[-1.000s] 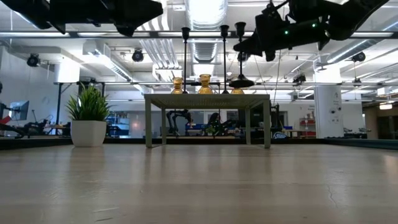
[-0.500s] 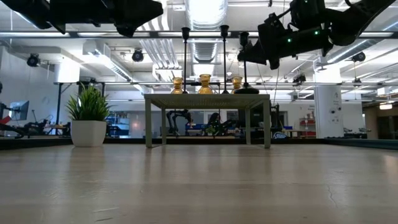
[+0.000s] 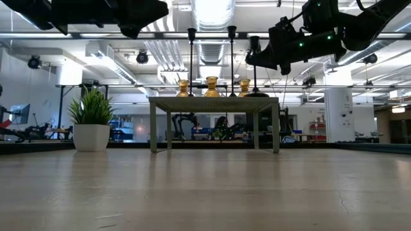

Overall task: Pick & Place candle stick holders
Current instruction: Put the black candle holder on the shelf

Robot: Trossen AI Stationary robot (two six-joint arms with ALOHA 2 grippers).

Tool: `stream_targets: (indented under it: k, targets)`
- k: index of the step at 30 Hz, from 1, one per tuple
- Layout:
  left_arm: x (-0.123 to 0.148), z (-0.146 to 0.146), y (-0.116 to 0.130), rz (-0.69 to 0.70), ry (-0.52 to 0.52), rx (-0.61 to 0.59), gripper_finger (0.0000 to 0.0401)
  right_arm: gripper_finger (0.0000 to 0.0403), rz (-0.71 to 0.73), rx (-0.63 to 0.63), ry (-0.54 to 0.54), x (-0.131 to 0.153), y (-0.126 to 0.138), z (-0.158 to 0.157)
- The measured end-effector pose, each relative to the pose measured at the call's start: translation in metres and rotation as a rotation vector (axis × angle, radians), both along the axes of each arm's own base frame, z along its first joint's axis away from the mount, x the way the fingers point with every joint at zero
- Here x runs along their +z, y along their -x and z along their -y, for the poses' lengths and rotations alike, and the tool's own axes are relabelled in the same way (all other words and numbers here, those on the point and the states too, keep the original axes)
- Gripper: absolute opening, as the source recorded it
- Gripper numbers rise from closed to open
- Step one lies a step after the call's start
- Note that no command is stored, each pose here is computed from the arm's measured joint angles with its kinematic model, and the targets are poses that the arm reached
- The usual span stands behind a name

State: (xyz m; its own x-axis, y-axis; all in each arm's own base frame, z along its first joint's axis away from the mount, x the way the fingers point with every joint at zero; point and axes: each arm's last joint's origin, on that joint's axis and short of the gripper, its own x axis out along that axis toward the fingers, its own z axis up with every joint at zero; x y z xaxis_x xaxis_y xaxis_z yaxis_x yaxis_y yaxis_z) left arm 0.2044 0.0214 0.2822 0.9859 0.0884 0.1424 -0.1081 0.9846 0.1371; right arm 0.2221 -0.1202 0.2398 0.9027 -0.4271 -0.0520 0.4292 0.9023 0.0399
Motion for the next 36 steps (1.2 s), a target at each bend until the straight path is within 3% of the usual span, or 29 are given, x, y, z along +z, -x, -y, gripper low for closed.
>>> stream_targets:
  k: [18, 27, 36]
  targets:
    - [0.0000, 0.0000, 0.0000, 0.001, 0.009, -0.001, 0.0108, 0.0021, -0.003, 0.000, -0.012, -0.0012, 0.0002, -0.0002]
    - [0.0000, 0.0000, 0.0000, 0.000, 0.010, -0.001, 0.0108, 0.0060, -0.021, -0.001, -0.022, -0.0038, 0.0003, -0.0003]
    - [0.0000, 0.0000, 0.0000, 0.000, 0.010, -0.001, 0.0108, 0.0128, -0.032, -0.001, -0.004, -0.0038, 0.0006, -0.0004]
